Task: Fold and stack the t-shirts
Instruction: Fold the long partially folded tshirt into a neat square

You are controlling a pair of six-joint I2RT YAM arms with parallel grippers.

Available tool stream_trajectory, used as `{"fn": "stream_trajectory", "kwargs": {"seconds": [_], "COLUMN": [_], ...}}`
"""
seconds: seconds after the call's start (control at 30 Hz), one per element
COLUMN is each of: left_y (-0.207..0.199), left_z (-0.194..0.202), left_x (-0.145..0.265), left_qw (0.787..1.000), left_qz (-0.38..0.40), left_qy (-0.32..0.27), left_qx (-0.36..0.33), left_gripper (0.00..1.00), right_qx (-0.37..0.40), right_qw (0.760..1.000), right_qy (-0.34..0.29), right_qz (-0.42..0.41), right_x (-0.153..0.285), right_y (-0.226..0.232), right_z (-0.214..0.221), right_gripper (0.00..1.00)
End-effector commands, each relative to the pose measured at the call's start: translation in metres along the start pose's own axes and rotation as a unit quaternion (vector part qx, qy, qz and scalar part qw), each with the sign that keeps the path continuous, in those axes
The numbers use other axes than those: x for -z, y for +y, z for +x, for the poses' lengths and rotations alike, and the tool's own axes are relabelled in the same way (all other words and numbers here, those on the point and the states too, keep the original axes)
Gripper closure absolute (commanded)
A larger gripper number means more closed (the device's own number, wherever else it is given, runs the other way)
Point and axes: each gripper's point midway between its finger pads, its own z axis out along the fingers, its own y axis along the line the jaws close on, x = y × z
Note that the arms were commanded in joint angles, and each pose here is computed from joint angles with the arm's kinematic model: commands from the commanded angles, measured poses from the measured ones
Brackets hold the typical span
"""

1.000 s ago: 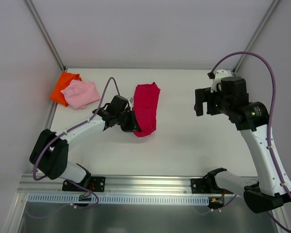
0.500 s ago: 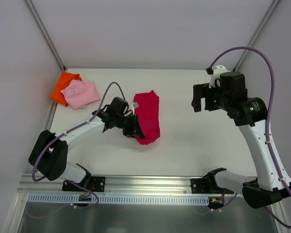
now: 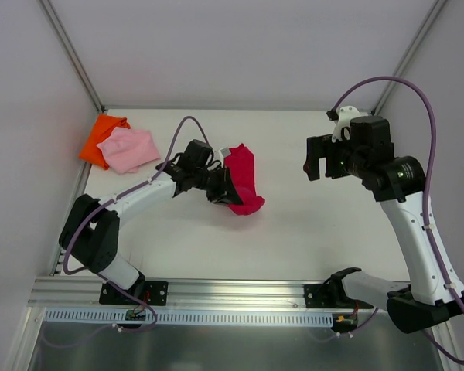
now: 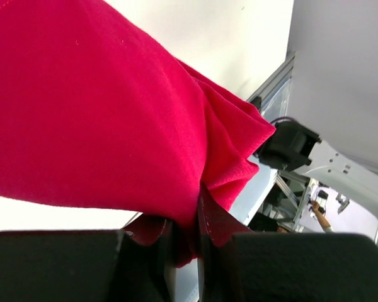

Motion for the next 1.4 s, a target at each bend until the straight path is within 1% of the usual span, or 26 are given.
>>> {"fn": "stream_trajectory", "kwargs": {"seconds": [0.0, 0.1, 0.2, 0.47, 0.7, 0.73, 0.87, 1.07, 1.13, 1.2, 1.37], "left_y": [-0.026, -0.035, -0.034, -0.019, 0.000, 0.000, 0.007, -0.004, 0.003, -0.001, 0.009], "left_z": [-0.027, -0.047, -0.060, -0.071, -0.079, -0.086, -0.101, -0.142, -0.151, -0.160, -0.179], "left_x": [0.006, 0.007, 0.007, 0.011, 0.017, 0.018, 0.008, 0.008, 0.001, 0.002, -0.003], "left_qw": [0.999, 0.998, 0.998, 0.997, 0.991, 0.990, 0.989, 0.987, 0.987, 0.986, 0.984], "left_qz": [0.015, 0.011, 0.006, 0.000, -0.005, 0.002, 0.007, 0.024, 0.027, 0.043, 0.046], "left_qy": [-0.041, -0.056, -0.062, -0.078, -0.119, -0.127, -0.127, -0.143, -0.135, -0.133, -0.141], "left_qx": [-0.019, -0.026, -0.024, 0.006, 0.054, 0.062, 0.072, 0.071, 0.083, 0.091, 0.098], "left_gripper": [1.00, 1.00, 1.00, 1.00, 1.00, 1.00, 1.00, 1.00, 1.00, 1.00, 1.00], "right_qx": [0.007, 0.008, 0.011, 0.017, 0.017, 0.017, 0.015, 0.017, 0.017, 0.018, 0.021], "right_qw": [1.000, 1.000, 0.999, 0.999, 0.999, 0.999, 0.999, 0.999, 0.999, 0.999, 0.999], "right_qy": [-0.024, -0.024, -0.027, -0.029, -0.025, -0.025, -0.018, -0.011, -0.009, -0.009, -0.003], "right_qz": [-0.007, -0.007, 0.013, 0.036, 0.034, 0.032, 0.027, 0.027, 0.028, 0.031, 0.036], "right_x": [0.010, 0.012, 0.015, 0.022, 0.022, 0.021, 0.019, 0.019, 0.019, 0.021, 0.020], "right_y": [0.003, 0.003, -0.005, -0.014, -0.013, -0.013, -0.011, -0.011, -0.011, -0.013, -0.015], "right_z": [-0.004, -0.003, -0.003, 0.003, 0.007, 0.007, 0.009, 0.012, 0.013, 0.014, 0.018], "right_gripper": [0.04, 0.04, 0.04, 0.04, 0.04, 0.04, 0.04, 0.03, 0.03, 0.04, 0.04]}}
